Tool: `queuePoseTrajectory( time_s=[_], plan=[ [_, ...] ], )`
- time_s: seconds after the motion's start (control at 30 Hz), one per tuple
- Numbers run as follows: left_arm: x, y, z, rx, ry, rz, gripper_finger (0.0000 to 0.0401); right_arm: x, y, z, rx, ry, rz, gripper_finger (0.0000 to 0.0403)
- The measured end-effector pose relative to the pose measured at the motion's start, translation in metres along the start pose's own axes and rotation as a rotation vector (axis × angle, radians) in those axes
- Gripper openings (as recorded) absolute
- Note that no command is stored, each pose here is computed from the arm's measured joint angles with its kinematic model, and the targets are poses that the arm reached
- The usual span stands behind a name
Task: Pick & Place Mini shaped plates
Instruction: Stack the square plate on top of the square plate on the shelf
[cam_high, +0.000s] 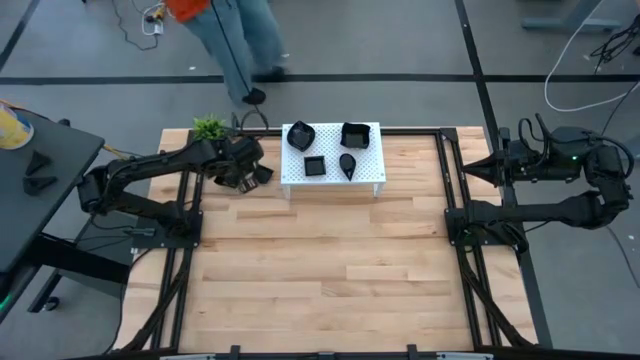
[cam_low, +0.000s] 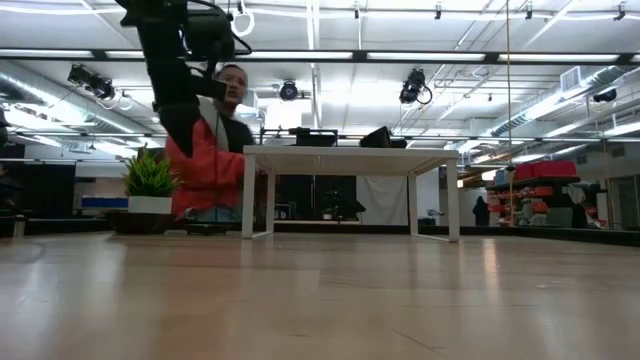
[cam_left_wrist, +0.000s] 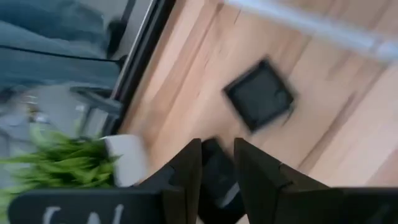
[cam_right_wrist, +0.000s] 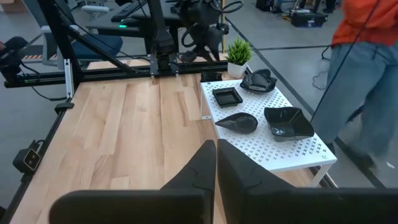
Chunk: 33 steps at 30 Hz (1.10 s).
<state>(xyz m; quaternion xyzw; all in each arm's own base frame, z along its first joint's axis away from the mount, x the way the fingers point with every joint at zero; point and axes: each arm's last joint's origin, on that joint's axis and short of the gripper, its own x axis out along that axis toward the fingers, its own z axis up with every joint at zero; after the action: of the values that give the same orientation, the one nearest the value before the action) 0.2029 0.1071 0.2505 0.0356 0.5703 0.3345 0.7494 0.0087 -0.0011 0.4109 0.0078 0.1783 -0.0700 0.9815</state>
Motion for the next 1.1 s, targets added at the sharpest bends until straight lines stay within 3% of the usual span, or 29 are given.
queuePoseTrajectory(
  time_s=[0.1,0.33,0.77,0.93,1.1],
  plan=[
    [0.0,-0.002,0.006,-0.067,-0.063,-0.066,0.0101,0.0,0.0,0.0,0.0,0.0,0.0,0.002],
    [-0.002,-0.003,0.016,-0.107,-0.165,-0.146,0.0101,0.0,0.0,0.0,0.0,0.0,0.0,0.002],
    [-0.001,-0.004,0.009,-0.014,-0.096,-0.156,0.01,0.0,0.0,0.0,0.0,0.0,0.0,0.002],
    [-0.001,-0.005,0.01,-0.125,-0.103,-0.196,0.01,0.0,0.0,0.0,0.0,0.0,0.0,0.002],
    [-0.002,-0.006,0.01,-0.113,-0.1,-0.215,0.01,0.0,0.0,0.0,0.0,0.0,0.0,0.002]
  ],
)
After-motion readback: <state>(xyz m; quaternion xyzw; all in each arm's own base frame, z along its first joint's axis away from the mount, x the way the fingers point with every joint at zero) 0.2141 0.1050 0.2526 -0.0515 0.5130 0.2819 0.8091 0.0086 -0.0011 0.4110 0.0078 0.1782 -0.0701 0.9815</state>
